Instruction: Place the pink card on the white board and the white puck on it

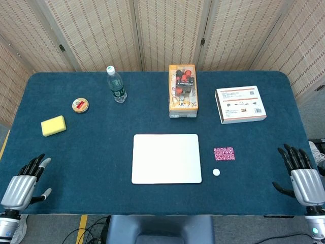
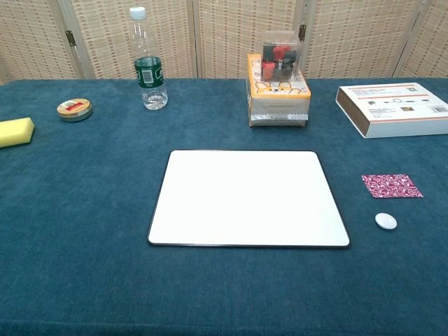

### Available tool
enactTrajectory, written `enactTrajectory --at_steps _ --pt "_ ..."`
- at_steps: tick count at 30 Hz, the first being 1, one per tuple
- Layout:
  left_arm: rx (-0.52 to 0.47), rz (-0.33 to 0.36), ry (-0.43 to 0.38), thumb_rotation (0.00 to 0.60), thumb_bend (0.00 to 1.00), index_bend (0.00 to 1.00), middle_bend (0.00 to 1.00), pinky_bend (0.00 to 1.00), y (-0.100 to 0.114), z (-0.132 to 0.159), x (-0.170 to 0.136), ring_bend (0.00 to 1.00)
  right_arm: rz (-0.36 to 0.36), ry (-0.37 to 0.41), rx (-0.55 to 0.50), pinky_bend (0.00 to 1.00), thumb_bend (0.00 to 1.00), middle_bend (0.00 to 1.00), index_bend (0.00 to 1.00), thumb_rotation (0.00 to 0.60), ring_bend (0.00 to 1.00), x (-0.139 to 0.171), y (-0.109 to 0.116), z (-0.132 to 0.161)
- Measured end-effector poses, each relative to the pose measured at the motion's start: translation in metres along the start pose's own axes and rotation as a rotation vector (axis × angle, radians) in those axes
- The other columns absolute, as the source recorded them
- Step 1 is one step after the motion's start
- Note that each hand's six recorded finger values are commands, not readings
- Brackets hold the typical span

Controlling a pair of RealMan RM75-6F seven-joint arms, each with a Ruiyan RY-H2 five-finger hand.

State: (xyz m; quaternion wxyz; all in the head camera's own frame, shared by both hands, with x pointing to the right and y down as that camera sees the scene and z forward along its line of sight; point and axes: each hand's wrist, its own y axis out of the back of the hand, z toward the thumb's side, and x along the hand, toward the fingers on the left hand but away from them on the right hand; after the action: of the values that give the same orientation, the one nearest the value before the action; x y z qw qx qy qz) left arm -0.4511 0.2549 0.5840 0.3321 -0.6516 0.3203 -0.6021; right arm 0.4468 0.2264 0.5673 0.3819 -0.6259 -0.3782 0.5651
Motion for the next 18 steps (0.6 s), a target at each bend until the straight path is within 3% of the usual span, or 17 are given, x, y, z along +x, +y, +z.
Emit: enactTrajectory --at_steps 13,18 --pt "0.009 0.013 -0.023 0.600 0.29 0.00 0.00 0.22 0.002 0.008 -0.005 0.08 0.009 0.018 -0.020 0.00 0.07 0.00 0.00 0.600 0.00 -0.001 -0.001 0.001" --pt "-0.017 0.025 -0.025 0.600 0.29 0.00 0.00 0.22 0.006 0.006 -0.007 0.09 0.044 0.049 -0.031 0.00 0.07 0.00 0.00 0.600 0.00 -0.012 -0.005 0.008"
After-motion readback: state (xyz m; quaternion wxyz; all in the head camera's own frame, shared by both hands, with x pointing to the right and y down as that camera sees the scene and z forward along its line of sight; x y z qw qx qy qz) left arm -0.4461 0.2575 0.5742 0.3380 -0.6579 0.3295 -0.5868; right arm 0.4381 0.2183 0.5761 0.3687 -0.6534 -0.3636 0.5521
